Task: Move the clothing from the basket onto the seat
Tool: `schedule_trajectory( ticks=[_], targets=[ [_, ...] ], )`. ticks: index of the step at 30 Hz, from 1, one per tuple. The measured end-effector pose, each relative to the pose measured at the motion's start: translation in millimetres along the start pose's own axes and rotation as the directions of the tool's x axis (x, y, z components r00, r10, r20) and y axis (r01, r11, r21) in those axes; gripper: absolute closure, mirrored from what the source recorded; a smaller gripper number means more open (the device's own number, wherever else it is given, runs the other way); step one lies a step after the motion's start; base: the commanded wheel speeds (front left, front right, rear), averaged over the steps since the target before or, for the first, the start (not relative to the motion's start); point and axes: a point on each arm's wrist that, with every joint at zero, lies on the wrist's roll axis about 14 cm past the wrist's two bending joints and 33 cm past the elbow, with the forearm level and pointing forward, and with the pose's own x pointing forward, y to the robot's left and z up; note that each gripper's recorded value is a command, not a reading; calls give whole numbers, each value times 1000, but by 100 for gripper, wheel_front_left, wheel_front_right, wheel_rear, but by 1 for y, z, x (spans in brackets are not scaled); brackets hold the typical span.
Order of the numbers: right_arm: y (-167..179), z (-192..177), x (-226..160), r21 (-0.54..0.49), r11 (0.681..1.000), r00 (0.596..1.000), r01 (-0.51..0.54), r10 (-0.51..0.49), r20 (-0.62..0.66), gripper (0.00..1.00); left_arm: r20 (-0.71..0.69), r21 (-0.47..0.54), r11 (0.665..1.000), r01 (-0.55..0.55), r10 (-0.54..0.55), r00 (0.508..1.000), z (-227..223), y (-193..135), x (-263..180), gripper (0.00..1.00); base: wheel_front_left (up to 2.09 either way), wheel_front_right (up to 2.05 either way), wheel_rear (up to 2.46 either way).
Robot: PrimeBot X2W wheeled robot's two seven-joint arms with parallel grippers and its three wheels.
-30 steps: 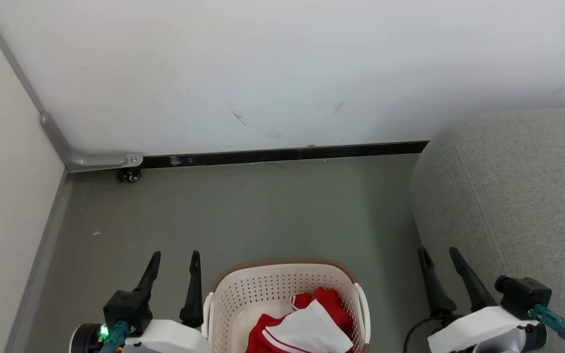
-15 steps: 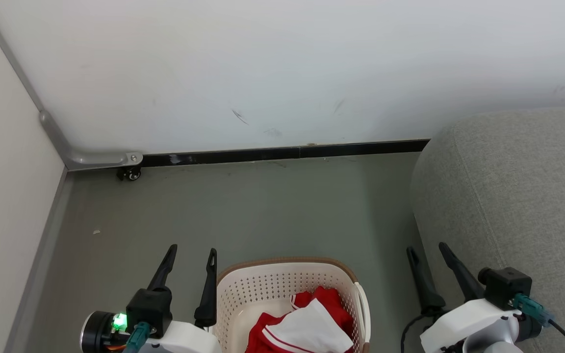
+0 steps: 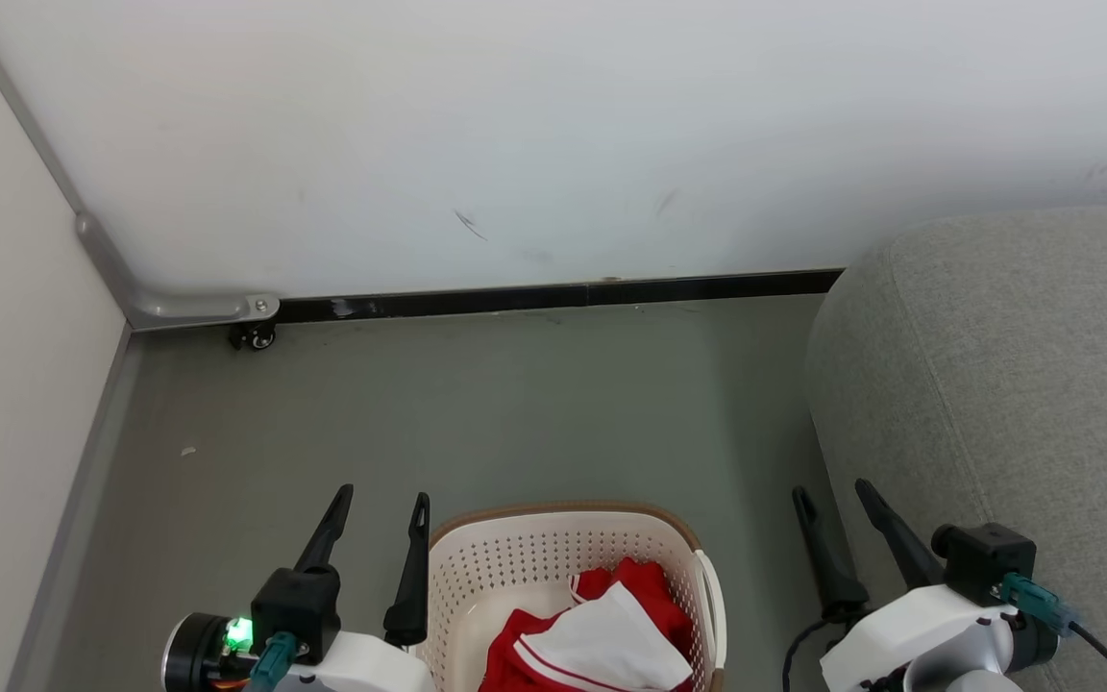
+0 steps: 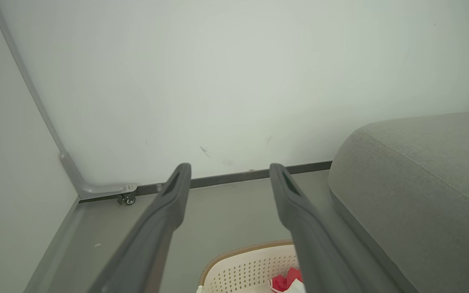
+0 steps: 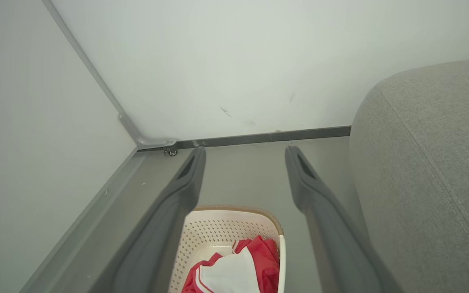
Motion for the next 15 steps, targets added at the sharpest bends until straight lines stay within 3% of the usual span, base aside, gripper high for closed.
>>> schedule_trajectory(
  ticks=[15],
  targets=[
    [0,-2,1,3,1000,1000,1,-1,-6,0,-23,3,998,-56,56,998,-7,15,0,0,0,0,0]
  ],
)
